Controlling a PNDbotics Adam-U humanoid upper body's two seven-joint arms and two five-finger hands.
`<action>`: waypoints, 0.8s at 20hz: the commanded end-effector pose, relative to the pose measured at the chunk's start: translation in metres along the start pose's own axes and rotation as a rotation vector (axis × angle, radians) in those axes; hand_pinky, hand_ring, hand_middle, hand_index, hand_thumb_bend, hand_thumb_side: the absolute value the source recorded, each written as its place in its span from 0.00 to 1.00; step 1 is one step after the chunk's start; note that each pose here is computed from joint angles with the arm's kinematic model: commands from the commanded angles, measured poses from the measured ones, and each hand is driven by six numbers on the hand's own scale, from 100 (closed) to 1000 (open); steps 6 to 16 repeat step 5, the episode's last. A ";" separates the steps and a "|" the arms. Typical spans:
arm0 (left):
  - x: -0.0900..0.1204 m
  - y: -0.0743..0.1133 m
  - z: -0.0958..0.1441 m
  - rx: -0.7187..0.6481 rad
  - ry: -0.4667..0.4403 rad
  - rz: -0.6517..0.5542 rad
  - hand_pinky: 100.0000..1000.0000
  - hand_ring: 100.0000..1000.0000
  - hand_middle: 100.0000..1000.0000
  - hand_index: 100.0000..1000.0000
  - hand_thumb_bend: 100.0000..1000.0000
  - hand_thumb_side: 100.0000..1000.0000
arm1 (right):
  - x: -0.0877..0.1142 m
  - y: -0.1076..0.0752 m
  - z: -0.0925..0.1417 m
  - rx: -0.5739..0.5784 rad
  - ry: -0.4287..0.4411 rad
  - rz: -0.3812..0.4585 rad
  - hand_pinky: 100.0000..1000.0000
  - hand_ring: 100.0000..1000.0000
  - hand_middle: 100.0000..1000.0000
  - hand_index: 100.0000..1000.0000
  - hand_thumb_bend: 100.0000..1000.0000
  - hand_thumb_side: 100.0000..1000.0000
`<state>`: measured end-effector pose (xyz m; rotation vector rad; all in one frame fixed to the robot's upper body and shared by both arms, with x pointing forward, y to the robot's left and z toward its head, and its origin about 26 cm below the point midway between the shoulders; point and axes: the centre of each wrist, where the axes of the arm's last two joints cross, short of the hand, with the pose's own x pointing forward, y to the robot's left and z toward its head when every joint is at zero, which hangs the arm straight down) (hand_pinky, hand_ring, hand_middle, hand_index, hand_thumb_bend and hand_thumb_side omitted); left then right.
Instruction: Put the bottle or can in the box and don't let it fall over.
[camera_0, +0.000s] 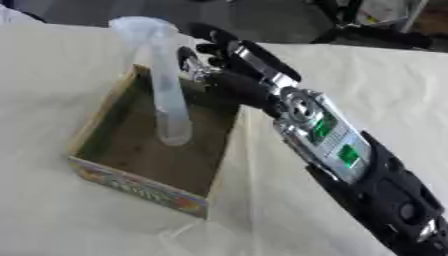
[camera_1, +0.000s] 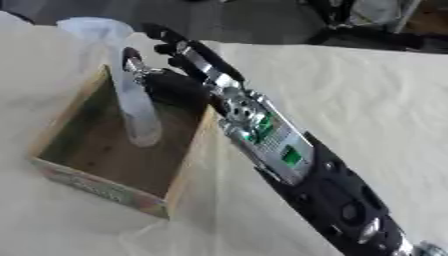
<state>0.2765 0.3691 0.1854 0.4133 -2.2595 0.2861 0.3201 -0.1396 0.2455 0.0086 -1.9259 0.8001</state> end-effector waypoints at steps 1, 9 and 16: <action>0.010 0.006 -0.007 -0.006 -0.039 -0.036 1.00 0.75 0.78 0.74 0.24 0.39 | 0.012 -0.011 0.013 -0.006 -0.024 0.016 1.00 1.00 1.00 1.00 0.00 0.58; 0.009 0.006 -0.007 -0.005 -0.036 -0.031 1.00 0.75 0.78 0.74 0.25 0.39 | 0.007 -0.031 0.030 -0.153 -0.046 0.004 1.00 1.00 1.00 1.00 0.00 0.51; 0.009 0.006 -0.007 -0.005 -0.036 -0.031 1.00 0.75 0.78 0.74 0.25 0.39 | 0.007 -0.031 0.030 -0.153 -0.046 0.004 1.00 1.00 1.00 1.00 0.00 0.51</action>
